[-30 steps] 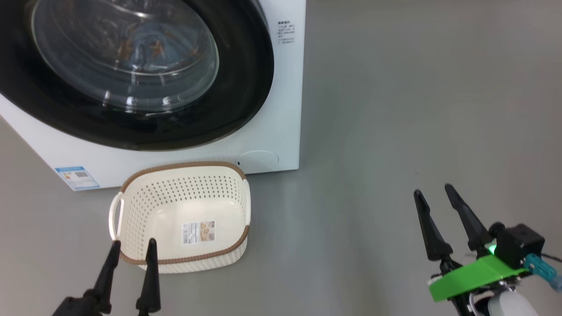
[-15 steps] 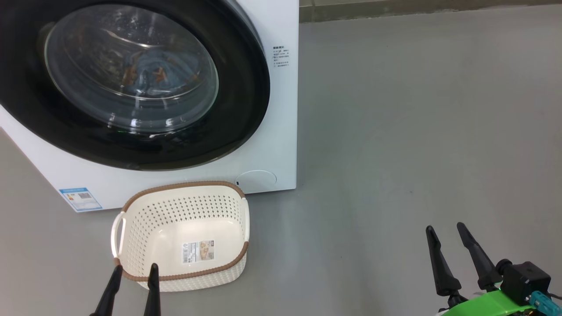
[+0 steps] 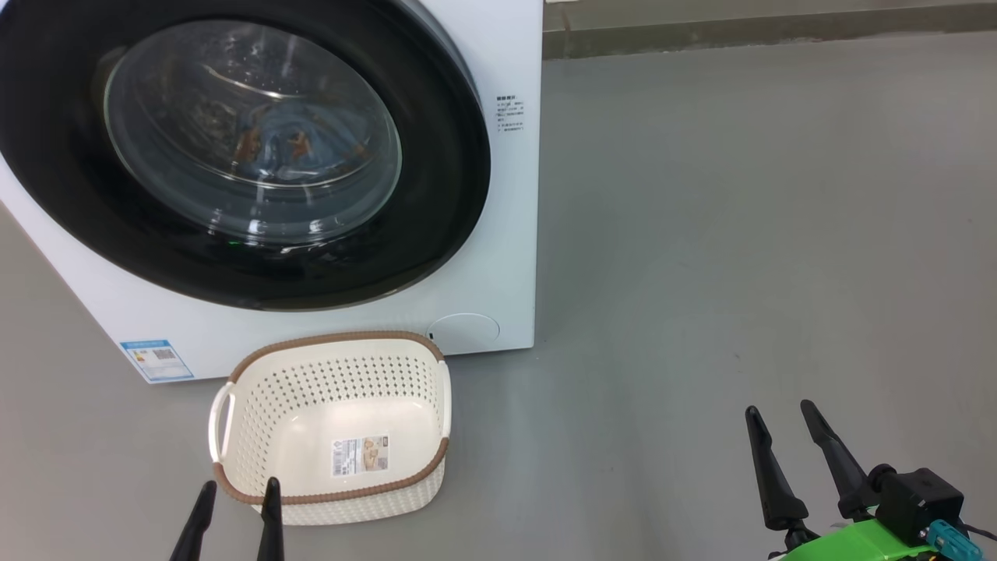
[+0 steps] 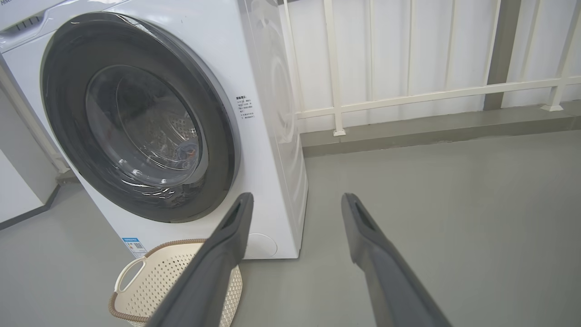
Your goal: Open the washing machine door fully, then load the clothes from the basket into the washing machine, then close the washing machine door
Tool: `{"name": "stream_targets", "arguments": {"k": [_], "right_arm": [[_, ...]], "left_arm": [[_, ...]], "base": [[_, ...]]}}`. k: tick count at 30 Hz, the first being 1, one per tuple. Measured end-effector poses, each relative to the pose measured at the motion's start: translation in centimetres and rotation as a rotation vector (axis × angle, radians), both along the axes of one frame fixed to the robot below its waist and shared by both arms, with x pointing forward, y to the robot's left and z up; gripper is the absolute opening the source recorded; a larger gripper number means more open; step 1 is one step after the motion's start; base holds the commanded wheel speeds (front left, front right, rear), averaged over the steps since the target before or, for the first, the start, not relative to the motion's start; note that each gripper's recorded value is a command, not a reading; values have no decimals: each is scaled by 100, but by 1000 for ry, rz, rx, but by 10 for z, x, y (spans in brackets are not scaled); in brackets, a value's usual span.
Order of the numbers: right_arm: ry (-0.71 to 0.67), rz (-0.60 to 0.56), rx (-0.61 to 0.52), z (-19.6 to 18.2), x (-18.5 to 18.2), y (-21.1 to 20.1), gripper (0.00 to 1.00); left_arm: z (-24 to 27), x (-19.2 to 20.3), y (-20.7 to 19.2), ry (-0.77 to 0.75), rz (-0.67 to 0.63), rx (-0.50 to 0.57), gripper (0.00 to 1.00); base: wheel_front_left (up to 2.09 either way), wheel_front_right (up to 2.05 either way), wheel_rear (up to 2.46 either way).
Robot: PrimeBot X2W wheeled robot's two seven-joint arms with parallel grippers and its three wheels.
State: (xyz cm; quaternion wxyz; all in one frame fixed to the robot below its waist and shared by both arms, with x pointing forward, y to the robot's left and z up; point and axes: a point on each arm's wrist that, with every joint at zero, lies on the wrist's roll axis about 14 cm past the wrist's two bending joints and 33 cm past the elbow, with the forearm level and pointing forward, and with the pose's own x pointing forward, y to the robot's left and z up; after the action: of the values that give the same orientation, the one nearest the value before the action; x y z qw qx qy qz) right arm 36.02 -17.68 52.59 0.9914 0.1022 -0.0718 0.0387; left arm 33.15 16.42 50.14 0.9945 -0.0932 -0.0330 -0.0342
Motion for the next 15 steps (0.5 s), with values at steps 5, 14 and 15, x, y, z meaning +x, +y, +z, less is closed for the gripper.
{"name": "stream_targets", "arguments": {"k": [5,14,15], "right_arm": [[-7,2,-2,2,0,1,100],[47,1,3,-15,-3,2,0],[61,1,4,-19,-4,2,0]], "left_arm": [[1,-2,2,-5,7,5,100],[-18,-9,-2,59,3,-5,0],[-22,-10,-3,72,2,-9,0]], "base": [[0,0,0],[0,0,0],[0,0,0]]}}
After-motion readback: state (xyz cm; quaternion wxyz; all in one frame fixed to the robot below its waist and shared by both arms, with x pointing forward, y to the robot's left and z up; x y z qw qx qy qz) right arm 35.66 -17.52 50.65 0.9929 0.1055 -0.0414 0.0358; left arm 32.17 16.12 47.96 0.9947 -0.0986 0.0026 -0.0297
